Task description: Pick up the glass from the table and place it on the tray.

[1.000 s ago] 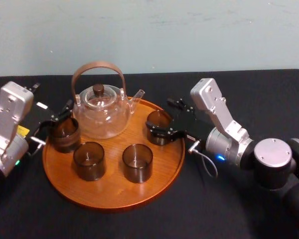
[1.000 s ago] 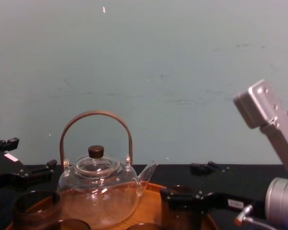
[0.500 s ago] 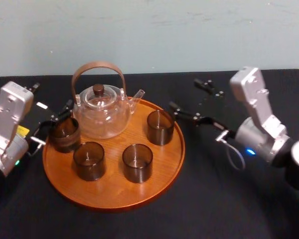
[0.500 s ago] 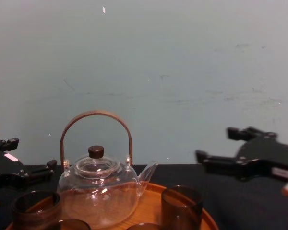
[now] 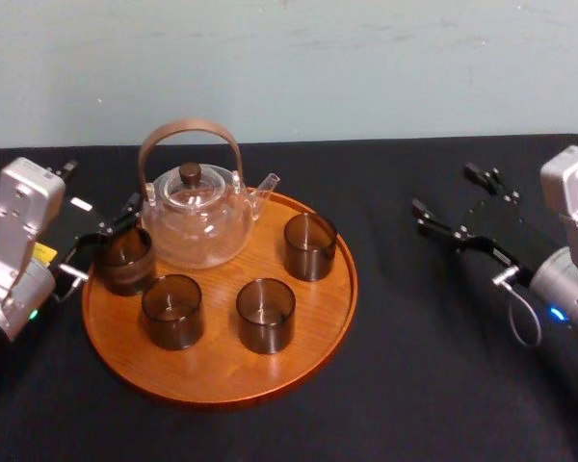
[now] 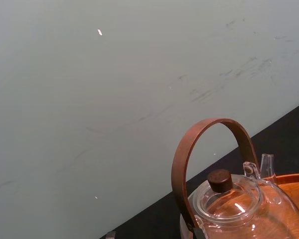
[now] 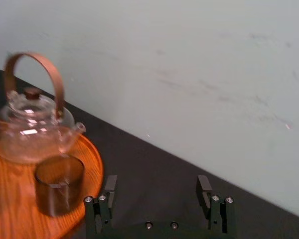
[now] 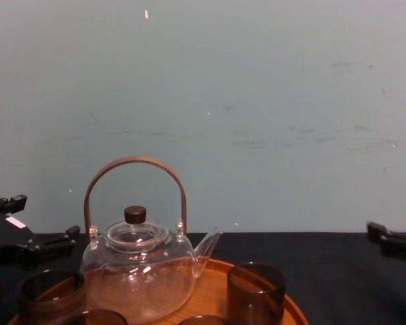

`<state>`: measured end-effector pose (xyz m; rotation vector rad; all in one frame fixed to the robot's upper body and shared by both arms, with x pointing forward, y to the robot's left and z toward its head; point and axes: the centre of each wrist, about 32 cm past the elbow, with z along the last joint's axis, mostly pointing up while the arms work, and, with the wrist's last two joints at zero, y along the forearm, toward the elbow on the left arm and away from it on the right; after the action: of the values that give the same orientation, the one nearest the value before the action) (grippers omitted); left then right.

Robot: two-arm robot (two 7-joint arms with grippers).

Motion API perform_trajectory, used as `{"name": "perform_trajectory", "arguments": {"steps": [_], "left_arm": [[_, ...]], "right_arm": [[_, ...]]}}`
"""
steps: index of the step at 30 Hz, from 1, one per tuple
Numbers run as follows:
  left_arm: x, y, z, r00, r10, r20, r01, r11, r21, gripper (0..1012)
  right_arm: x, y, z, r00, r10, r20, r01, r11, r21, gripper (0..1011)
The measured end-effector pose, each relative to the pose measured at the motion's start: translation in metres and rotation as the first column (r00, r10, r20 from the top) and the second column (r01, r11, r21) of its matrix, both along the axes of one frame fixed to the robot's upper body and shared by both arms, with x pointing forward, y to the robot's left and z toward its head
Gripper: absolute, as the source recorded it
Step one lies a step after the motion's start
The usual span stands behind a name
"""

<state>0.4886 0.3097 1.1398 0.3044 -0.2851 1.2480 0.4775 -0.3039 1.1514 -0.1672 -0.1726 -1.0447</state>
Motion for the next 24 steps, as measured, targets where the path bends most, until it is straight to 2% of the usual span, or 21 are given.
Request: {"name": "perform_trajectory", "arguments": {"steps": [5,24], "left_arm": [[0.0,0.0,0.0,1.0,0.0,0.0,0.0,1.0,0.0,1001],[0.0,0.0,0.0,1.0,0.0,0.0,0.0,1.0,0.0,1002]], "right_arm": [[-0.004,-0.0047,-0.0116,0.999,-0.042,-0.027,0.042,0.999,-0.014,1002],[-0.0025,-0.0025,-0.0086,0.999,-0.028,-0.021,0.028,1.0,-0.013,1002]]}}
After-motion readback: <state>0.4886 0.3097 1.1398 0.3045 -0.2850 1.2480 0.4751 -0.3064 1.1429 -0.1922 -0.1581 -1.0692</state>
